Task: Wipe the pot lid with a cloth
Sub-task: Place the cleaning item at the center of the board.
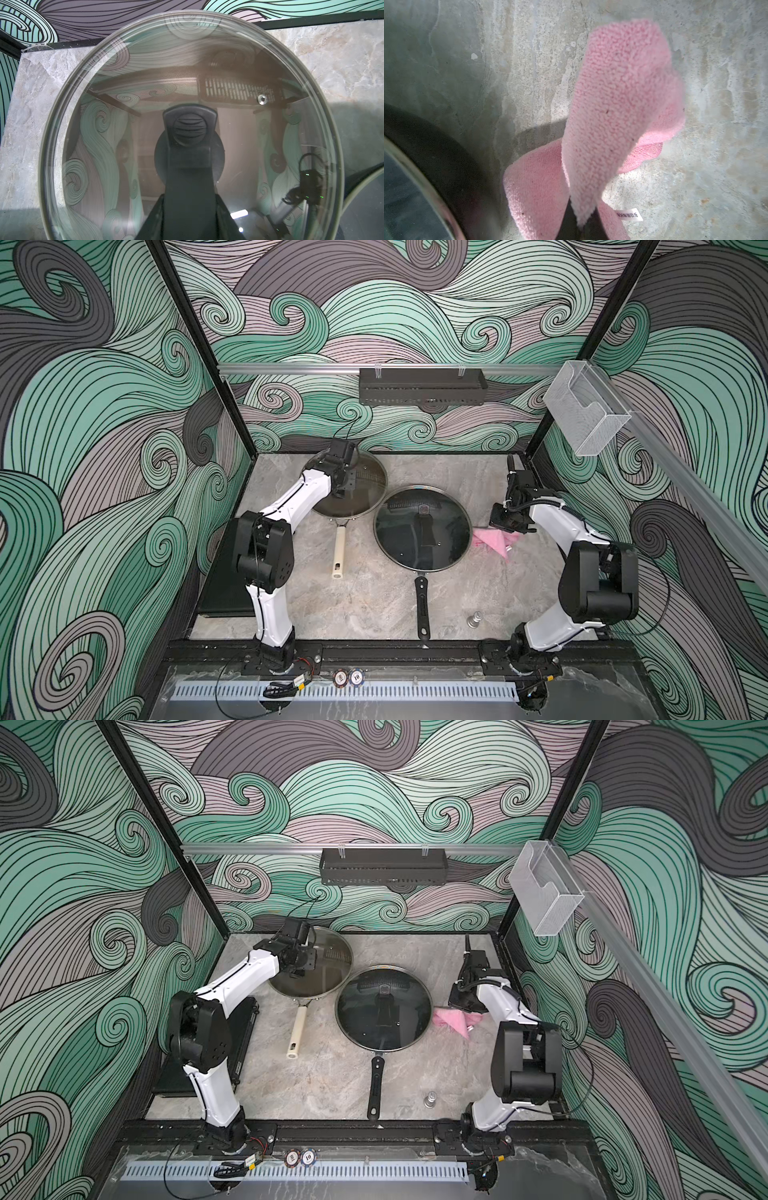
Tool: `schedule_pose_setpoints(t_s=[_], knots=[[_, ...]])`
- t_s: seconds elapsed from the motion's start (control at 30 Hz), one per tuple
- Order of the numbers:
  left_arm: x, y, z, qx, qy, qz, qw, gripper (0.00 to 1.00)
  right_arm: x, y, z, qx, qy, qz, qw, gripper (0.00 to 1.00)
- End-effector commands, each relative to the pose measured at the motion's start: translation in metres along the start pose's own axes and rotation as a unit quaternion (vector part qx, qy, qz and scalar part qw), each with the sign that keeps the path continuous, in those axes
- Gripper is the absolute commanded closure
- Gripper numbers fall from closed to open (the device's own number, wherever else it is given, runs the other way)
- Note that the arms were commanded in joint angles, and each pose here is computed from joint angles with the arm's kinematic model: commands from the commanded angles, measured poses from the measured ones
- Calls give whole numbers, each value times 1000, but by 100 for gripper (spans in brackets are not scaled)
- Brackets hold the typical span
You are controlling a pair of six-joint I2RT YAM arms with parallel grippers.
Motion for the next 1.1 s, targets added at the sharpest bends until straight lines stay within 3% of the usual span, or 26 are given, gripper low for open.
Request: schedule_pose_setpoints(t_s=[0.0,0.33,1.07], knots=[[-54,2,-21,-1,-96,-22,995,100,-2,1,5,-12,-3,8,1000,100],[-56,23,-19,-31,-97,-48,994,100,-3,3,4,-19,-15,4,1000,100],[-53,10,-5,56,-61,-74,994,100,6,4,19,-25,8,5,1000,100]])
Point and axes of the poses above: each gripper's point midway between its finger pads, its own z axis out along the fingers, its own y axis along the line the jaws close on, x = y × z, the point moved 5 cm from there along -z, back along the fingers, and after that the axes turned 9 degrees about -z, right-handed, at the moved point
